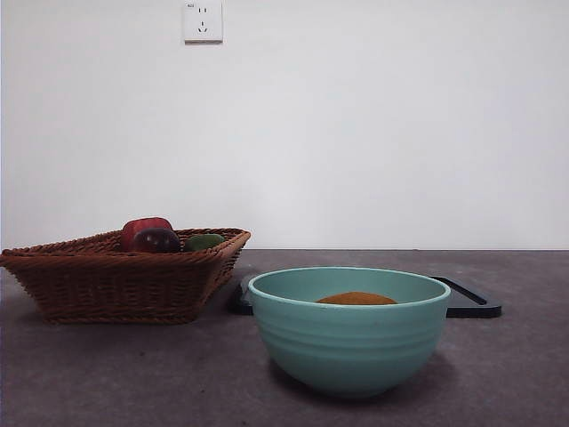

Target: Pick up the wifruite, put it on the bowl, pick up the plate, put it on desk

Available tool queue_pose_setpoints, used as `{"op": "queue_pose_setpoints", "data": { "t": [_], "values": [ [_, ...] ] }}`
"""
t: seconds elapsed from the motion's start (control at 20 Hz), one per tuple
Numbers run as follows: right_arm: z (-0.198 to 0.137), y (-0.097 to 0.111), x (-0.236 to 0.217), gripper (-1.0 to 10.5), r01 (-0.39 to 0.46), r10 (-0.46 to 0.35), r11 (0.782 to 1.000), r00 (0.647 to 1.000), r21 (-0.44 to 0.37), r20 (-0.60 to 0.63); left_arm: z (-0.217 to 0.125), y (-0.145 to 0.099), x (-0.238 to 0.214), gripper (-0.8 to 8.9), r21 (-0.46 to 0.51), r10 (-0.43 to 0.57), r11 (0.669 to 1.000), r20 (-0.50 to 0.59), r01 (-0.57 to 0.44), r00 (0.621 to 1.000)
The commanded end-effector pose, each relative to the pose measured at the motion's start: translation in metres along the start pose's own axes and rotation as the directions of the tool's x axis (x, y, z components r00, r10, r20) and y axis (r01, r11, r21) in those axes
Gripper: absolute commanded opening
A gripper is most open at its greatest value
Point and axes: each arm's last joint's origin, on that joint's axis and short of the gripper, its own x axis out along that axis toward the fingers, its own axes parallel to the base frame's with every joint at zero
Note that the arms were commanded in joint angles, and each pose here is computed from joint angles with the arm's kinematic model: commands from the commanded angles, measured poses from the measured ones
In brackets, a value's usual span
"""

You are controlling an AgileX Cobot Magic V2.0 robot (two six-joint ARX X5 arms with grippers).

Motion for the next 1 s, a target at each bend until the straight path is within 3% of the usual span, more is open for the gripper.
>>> {"op": "queue_pose_setpoints", "data": {
  "t": [0.05, 0.25, 0.45, 0.7, 1.0],
  "values": [
    [0.004, 0.002, -0.003, 6.6, -0.009, 0.009, 1.000, 1.000, -0.004, 0.021, -0.015, 0.000, -0.015, 5.93, -0.015, 0.000, 1.000, 0.098, 0.001, 0.995],
    [0.004, 0.002, -0.003, 6.6, -0.005, 0.005, 1.000, 1.000, -0.003, 0.021, -0.047, 0.000, -0.024, 5.93, -0.059, 0.003, 0.998, 0.173, 0.007, 0.985],
    [0.004, 0.002, -0.003, 6.6, -0.005, 0.005, 1.000, 1.000, -0.003, 0.021, -0.067, -0.001, -0.020, 5.93, -0.086, 0.002, 0.996, 0.160, 0.012, 0.987],
    [0.004, 0.002, -0.003, 6.6, -0.002, 0.002, 1.000, 1.000, 0.026, 0.020, -0.072, -0.001, -0.019, 5.93, -0.080, 0.002, 0.997, 0.160, 0.011, 0.987],
    [0.011, -0.007, 0.018, 6.6, 0.003, 0.004, 0.992, 0.998, 0.127, -0.058, -0.071, -0.001, -0.019, 5.93, -0.059, 0.002, 0.998, 0.165, 0.008, 0.986]
  ]
}}
